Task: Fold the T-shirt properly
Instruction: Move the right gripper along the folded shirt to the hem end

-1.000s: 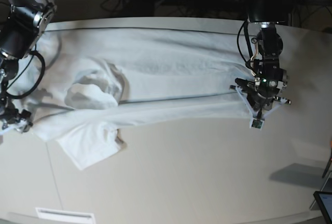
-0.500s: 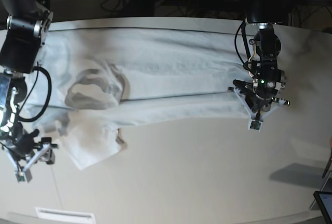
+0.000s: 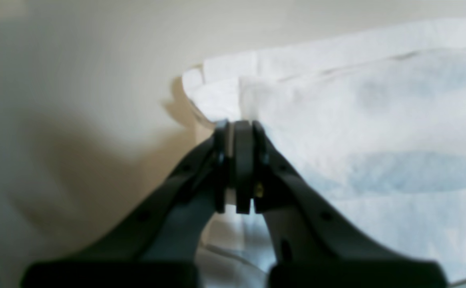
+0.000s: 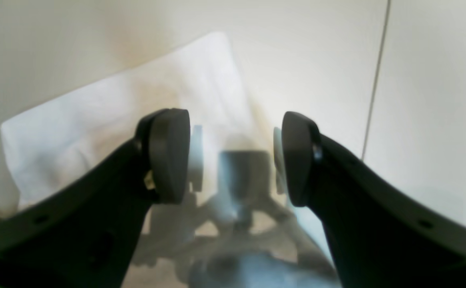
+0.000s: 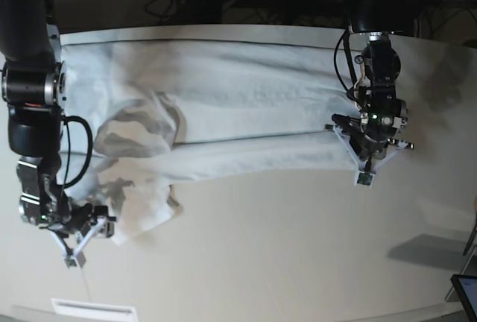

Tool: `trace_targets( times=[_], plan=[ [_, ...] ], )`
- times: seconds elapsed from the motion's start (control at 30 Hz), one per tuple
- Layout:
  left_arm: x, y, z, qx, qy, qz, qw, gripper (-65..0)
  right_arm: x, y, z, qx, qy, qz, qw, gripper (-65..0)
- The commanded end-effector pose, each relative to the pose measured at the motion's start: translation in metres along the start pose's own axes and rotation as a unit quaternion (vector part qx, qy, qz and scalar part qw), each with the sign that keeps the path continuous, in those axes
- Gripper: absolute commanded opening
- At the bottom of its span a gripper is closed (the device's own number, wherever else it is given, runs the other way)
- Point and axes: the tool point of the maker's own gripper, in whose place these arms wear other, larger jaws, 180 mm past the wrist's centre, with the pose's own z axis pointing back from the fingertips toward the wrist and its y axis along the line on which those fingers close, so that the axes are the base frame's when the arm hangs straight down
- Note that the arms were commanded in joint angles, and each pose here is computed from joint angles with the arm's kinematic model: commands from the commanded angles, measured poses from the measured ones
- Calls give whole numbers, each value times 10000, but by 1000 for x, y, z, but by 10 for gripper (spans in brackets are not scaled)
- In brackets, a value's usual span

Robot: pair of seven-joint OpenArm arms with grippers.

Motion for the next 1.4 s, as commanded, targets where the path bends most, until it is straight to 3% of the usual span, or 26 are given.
trace_targets(
  times=[0.0,0.17,0.8,0.9,1.37],
  plan=[
    [15,10,5,130,-216,3,9997,-650,34,1,6,30,-400,31,9992,-297],
    [14,9,4,120,-203,4,9997,-650,35,8,-3,122,-470,-136,9987,-215],
    [18,10,8,127,-290,9,9995,-650,17,20,-17,226,-456,-339,9981,-209],
    [18,10,8,127,-290,9,9995,-650,-3,20,-22,221,-233,-442,9985,-209],
    [17,6,8,87,-135,60,9999,-650,-13,53,-34,496,-87,-489,9975,-213]
  ],
)
